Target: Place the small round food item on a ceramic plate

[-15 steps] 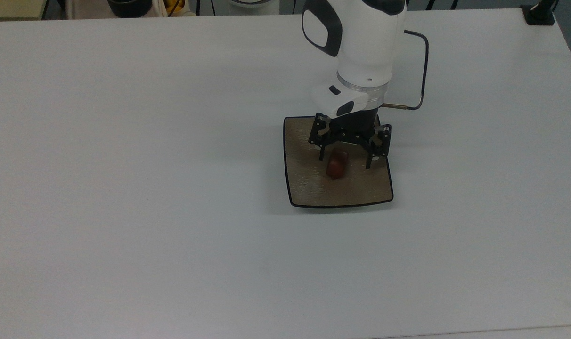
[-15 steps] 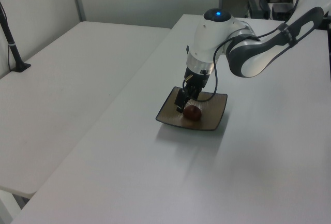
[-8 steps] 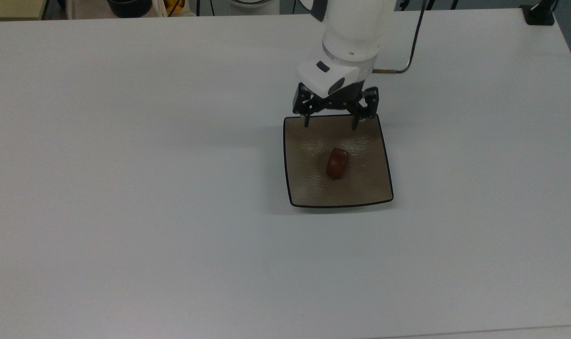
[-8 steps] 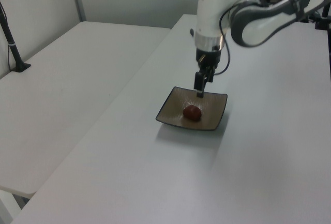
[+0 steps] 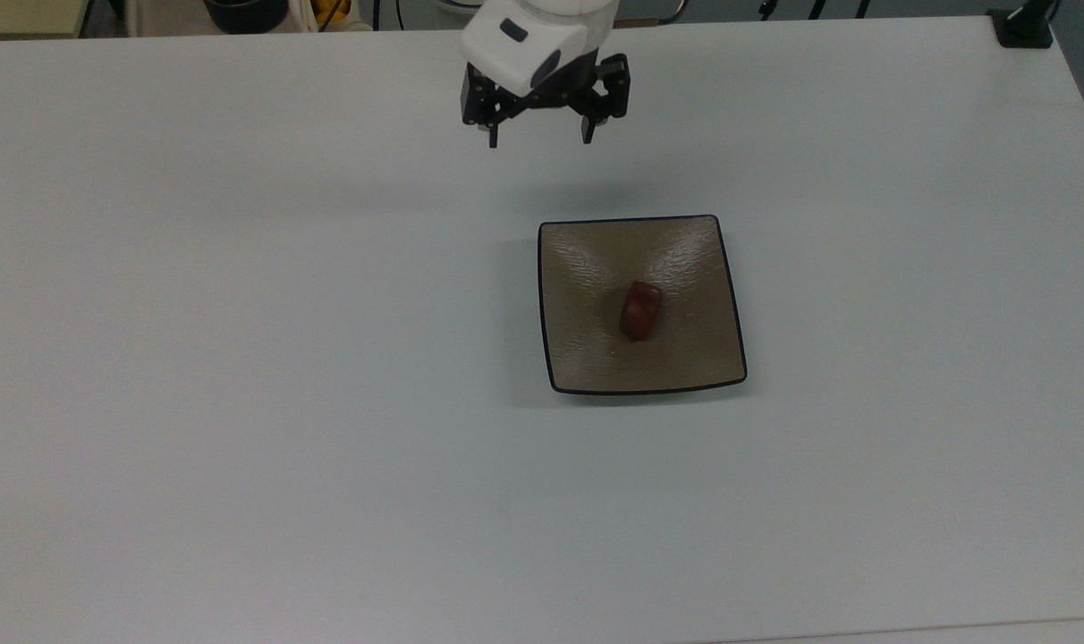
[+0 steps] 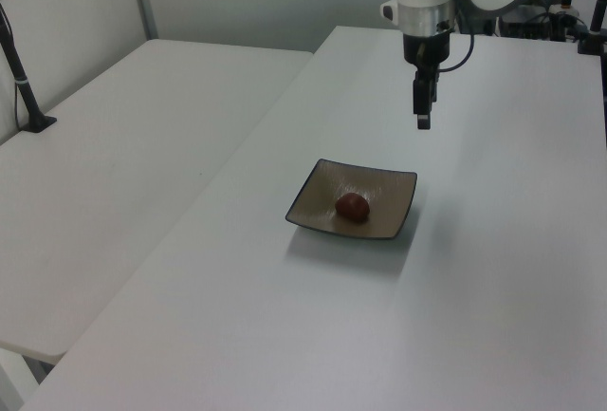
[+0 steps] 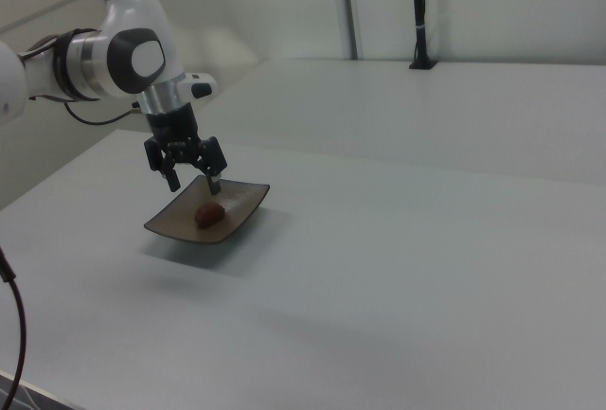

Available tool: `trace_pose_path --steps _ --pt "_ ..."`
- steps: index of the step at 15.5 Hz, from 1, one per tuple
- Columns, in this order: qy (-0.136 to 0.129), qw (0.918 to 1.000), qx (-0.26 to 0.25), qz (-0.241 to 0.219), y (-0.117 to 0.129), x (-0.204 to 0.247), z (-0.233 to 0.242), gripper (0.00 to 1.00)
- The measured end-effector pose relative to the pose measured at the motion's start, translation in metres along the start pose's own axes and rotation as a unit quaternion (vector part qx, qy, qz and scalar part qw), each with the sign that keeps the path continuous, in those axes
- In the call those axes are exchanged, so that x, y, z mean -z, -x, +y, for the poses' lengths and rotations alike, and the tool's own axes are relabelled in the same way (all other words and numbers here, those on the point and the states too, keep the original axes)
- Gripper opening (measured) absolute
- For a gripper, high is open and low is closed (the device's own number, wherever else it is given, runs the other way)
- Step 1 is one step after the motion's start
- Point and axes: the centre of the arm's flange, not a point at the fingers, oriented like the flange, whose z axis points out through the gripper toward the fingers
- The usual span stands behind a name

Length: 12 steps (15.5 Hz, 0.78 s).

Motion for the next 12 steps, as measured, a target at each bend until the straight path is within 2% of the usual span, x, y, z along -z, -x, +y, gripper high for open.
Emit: trace_pose_path --steps 1,6,9,12 --pt "-0.006 1.0000 -0.006 0.001 0.007 0.004 0.007 1.00" --pt "-0.070 0.9961 -0.048 0.022 0.030 0.034 0.053 1.00" --pt "-0.083 0.9947 -0.051 0.034 0.035 0.043 0.080 1.00" --pt "-0.083 0.9947 -0.047 0.038 0.036 0.046 0.086 1.00"
